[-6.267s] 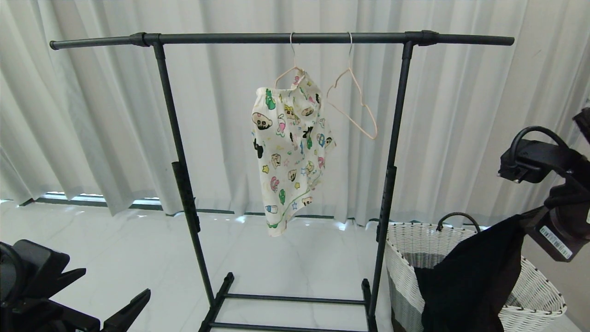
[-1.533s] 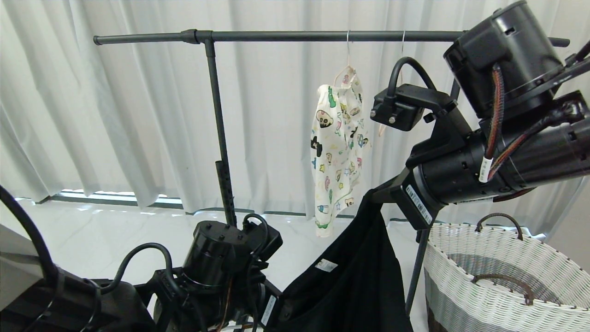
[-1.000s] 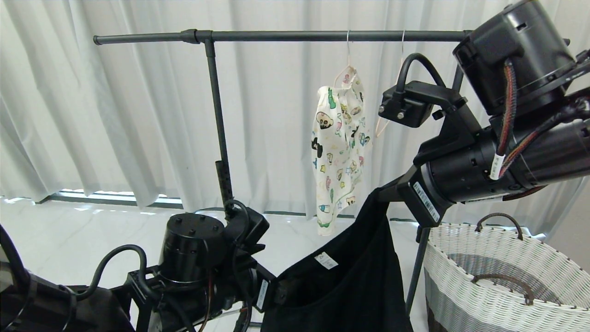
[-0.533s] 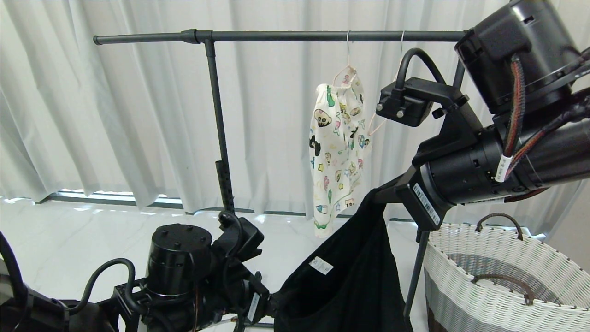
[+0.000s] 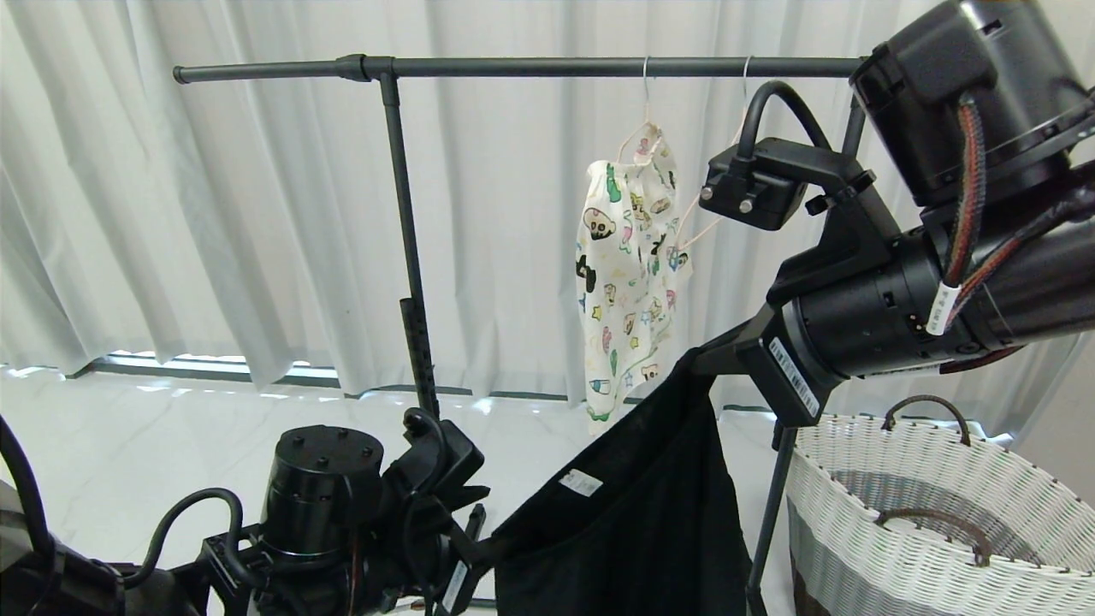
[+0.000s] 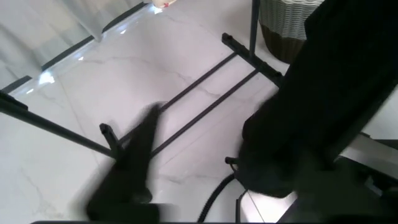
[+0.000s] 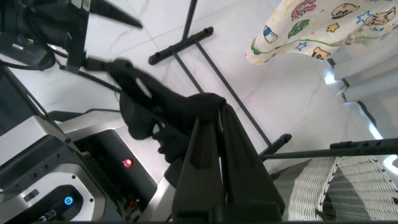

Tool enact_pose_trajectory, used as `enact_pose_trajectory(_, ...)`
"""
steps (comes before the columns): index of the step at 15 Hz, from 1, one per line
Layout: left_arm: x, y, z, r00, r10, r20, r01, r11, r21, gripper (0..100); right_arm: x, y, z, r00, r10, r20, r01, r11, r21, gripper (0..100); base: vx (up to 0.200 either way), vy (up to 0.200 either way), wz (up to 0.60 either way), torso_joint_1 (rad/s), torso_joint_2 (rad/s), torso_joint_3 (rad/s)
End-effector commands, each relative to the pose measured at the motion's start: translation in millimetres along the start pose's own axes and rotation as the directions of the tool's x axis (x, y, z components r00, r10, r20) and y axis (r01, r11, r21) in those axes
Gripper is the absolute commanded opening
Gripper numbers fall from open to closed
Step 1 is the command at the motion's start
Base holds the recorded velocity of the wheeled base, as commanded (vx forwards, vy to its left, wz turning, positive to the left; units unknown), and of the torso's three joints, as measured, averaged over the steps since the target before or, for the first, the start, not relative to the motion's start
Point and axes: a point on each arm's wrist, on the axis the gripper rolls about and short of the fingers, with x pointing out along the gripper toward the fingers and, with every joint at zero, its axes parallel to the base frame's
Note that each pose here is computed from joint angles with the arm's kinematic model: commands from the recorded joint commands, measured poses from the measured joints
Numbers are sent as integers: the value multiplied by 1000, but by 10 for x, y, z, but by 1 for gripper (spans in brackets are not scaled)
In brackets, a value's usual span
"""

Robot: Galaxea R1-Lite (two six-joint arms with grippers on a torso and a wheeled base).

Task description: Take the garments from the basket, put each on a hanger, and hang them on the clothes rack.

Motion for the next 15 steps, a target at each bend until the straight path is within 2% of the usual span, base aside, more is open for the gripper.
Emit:
enact_pose_trajectory(1, -2, 1, -6, 1000, 3, -3, -3, 1000, 0, 0, 2, 5, -7, 1000, 0, -3, 0, 1000, -1, 0, 0, 0, 0, 0, 0, 0)
enact_pose_trajectory(3, -30, -6, 0, 1000, 10, 4, -10, 1000, 8, 0, 12, 1, -19, 1000, -3, -10, 3, 1000, 2, 0, 0, 0, 0, 0, 0, 0)
enact_pose_trajectory(5, -104, 3, 54, 998, 47, 32, -49, 998, 41, 0, 38, -18, -50, 1000, -9, -25, 9, 1000, 11, 0, 0, 0, 0, 0, 0, 0)
enact_pose_trajectory(7, -247, 3, 161, 993, 62, 96, -70, 994, 81, 0, 46, -19, -57, 999, -15, -29, 16, 1000, 25, 0, 0, 0, 0, 0, 0, 0)
enact_pose_trajectory(9, -254, 22, 157, 993, 67, 97, -85, 977, 196, 0, 48, -24, -60, 999, -38, -32, 39, 998, 50, 0, 0, 0, 0, 0, 0, 0)
enact_pose_trajectory(10, -255, 48, 169, 992, 72, 103, -94, 971, 222, 0, 44, -25, -65, 998, -44, -34, 46, 996, 70, 0, 0, 0, 0, 0, 0, 0)
enact_pose_trajectory(12, -251, 65, 256, 988, 73, 134, -101, 971, 218, 0, 10, -25, -74, 999, -46, -29, 48, 995, 84, 0, 0, 0, 0, 0, 0, 0)
enact_pose_trajectory(13, -269, 98, 433, 985, 78, 153, -106, 976, 188, 0, -31, -25, -108, 998, -48, -34, 51, 995, 88, 0, 0, 0, 0, 0, 0, 0)
enact_pose_trajectory(14, -356, 109, 611, 988, 70, 135, -91, 983, 156, 0, -59, -25, -133, 998, -56, -36, 59, 994, 91, 0, 0, 0, 0, 0, 0, 0)
enact_pose_trajectory(15, -512, 94, 828, 994, 45, 104, -55, 995, 88, 0, -84, -29, -153, 997, -62, -37, 65, 993, 101, 0, 0, 0, 0, 0, 0, 0)
